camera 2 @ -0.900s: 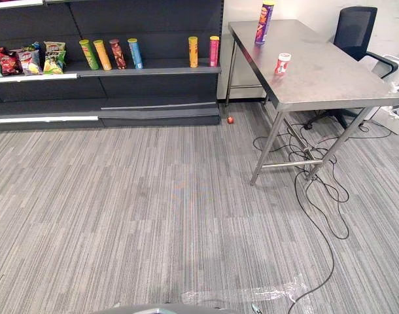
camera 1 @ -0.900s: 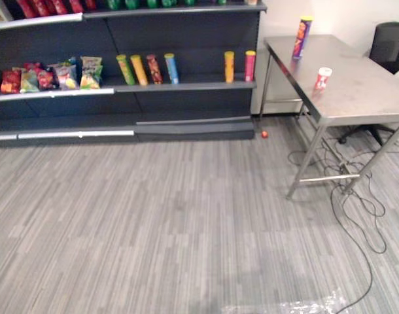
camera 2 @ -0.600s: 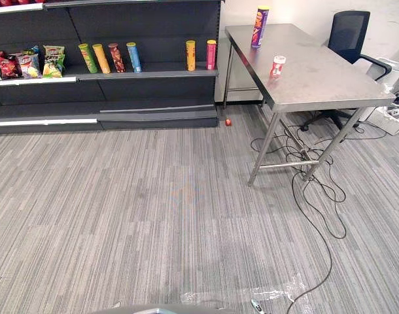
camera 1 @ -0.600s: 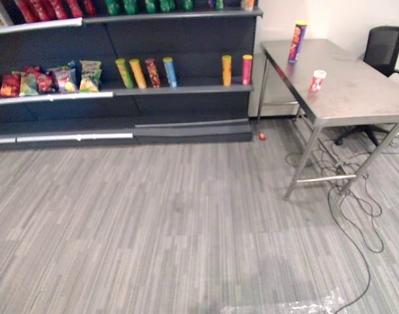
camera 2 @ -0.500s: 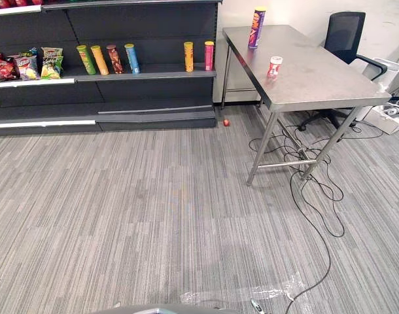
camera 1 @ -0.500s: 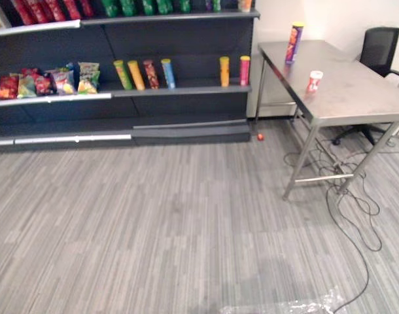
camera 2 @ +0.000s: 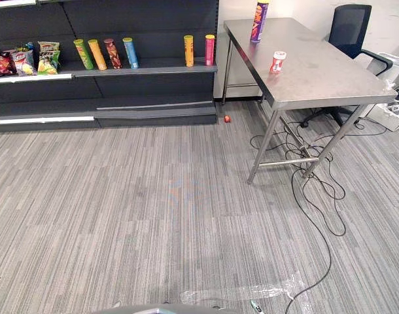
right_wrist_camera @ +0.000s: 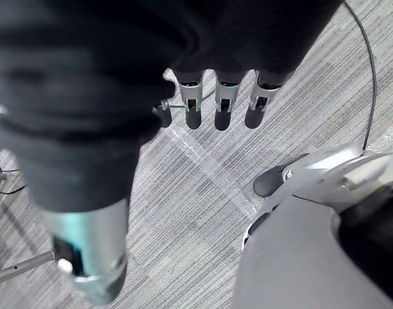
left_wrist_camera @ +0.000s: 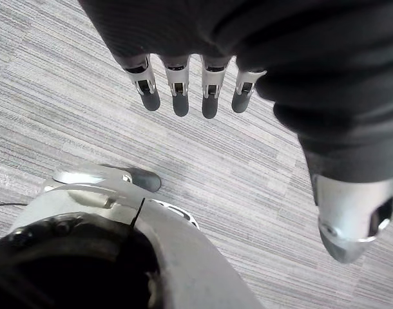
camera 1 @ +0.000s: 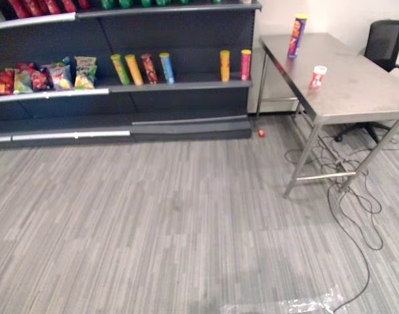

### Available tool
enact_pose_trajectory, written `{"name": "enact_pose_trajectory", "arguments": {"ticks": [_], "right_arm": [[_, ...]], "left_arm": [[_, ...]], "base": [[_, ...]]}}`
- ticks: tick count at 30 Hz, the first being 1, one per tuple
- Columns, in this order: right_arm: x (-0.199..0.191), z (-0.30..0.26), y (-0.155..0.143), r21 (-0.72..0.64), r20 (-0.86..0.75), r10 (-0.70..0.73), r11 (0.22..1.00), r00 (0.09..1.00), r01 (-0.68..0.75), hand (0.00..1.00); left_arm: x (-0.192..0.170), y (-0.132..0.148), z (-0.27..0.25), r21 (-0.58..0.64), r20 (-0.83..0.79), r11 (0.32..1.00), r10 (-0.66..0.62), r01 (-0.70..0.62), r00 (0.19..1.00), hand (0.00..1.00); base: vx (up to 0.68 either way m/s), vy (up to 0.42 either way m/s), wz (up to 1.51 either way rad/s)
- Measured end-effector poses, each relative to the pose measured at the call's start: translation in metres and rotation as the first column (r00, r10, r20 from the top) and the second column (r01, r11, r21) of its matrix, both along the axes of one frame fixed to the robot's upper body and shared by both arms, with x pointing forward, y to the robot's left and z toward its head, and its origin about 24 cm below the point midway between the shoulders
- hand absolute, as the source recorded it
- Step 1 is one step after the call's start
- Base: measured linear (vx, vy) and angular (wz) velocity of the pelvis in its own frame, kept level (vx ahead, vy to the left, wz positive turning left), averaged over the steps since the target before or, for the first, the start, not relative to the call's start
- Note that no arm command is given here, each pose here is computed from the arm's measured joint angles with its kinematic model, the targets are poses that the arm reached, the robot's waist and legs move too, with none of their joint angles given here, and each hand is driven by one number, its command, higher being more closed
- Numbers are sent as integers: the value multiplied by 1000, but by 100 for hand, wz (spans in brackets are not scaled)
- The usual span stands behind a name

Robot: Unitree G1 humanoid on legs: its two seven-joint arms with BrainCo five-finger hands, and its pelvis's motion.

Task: Put the gum and the chips on the shelf.

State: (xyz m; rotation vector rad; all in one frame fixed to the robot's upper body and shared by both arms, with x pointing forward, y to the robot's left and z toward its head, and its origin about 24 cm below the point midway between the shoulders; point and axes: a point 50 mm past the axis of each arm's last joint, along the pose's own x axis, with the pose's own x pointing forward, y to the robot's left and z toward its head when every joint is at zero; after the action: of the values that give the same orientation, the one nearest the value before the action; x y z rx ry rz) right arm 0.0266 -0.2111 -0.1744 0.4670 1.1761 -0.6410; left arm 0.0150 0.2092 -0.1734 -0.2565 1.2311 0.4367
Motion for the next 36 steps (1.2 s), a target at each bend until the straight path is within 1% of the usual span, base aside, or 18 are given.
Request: {"name": "enact_pose_trajectory", "arguments": {"ticks": [16, 19, 21, 23, 27, 30, 32, 36], "right_arm": [[1, 0, 0, -6, 5, 18, 1000, 1000, -18, 0], [11, 1, 0, -4, 31, 16, 1000, 999, -16, 0], [24, 2, 1, 6, 75, 9, 1000, 997, -9, 0], [26, 1, 7, 27, 87, -16, 1000, 996, 14, 0], [29, 2, 10, 34, 103, -19, 999, 994, 16, 0], [31, 3, 9, 22, 126, -23, 1000, 992, 20, 0], [35, 5, 5, 15, 155, -49, 999, 987, 47, 0], [40, 6, 4, 12, 168, -45, 999, 985, 44, 0]], "left_arm": [[0, 2, 0, 3, -8, 1000, -2, 2, 1000, 0], [2, 3, 0, 5, -4, 1000, 0, 0, 1000, 0], [9, 6, 1, 11, 14, 1000, 9, -10, 1000, 0], [13, 9, 2, 19, 24, 1000, 13, -14, 1000, 0], [19, 13, 4, 20, 63, 998, 66, -67, 996, 0], [24, 10, 4, -9, 103, 990, 142, -142, 984, 0], [27, 6, 4, -45, 129, 976, 219, -215, 967, 0], [32, 3, 4, -63, 146, 974, 223, -216, 964, 0]], "base": [[3, -3, 5], [4, -3, -1], [0, -6, 4], [15, -24, 21], [17, -45, 15], [28, -29, 13], [104, 54, -3], [117, 119, 2]]}}
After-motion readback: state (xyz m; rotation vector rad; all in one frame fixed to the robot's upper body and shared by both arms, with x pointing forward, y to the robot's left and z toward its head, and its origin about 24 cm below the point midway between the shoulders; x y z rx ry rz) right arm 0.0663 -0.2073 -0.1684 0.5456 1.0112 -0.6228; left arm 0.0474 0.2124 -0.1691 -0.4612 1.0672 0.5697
